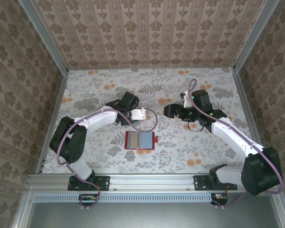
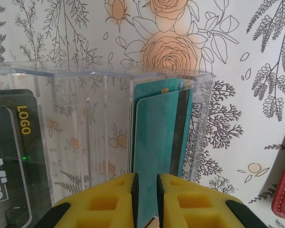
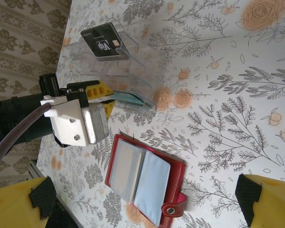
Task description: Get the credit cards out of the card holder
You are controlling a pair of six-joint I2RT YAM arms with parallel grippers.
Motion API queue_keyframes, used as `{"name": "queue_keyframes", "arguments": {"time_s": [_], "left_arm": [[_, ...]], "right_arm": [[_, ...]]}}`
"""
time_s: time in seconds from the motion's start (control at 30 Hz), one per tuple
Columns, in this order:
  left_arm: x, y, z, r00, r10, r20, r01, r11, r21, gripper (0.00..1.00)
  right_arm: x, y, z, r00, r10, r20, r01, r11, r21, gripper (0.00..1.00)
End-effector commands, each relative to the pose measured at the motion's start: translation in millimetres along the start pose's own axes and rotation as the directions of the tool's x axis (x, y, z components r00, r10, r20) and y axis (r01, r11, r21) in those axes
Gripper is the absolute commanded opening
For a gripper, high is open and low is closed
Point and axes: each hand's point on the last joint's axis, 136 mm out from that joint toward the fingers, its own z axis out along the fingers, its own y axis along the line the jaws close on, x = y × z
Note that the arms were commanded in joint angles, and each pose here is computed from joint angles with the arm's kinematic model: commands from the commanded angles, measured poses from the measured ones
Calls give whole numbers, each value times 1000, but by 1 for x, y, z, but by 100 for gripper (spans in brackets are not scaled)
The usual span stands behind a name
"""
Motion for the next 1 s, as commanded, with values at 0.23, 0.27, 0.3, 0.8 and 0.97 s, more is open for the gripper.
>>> {"name": "queue_keyframes", "arguments": {"time_s": [0.23, 0.27, 0.3, 0.8, 0.97], "left_arm": [[-4, 11, -6, 998, -59, 17, 60, 998, -10, 26], [-4, 11, -8, 998, -64, 23, 64, 998, -9, 29], [-5, 12, -11, 996, -78, 30, 79, 997, -13, 31], [-3, 29, -80, 810, -548, 209, 566, 824, -33, 100], [14, 42, -100, 652, -713, 258, 746, 663, -53, 100]], "right_arm": [[-14, 12, 0, 1000, -1, 15, 1, 999, -44, 100], [-14, 12, 1, 1000, 0, 13, 0, 999, -45, 100], [-13, 12, 2, 1000, -1, 10, 1, 999, -47, 100], [7, 29, 57, 983, -59, -174, 55, 998, -29, 76], [25, 36, 79, 967, -104, -234, 114, 993, 29, 56]]}}
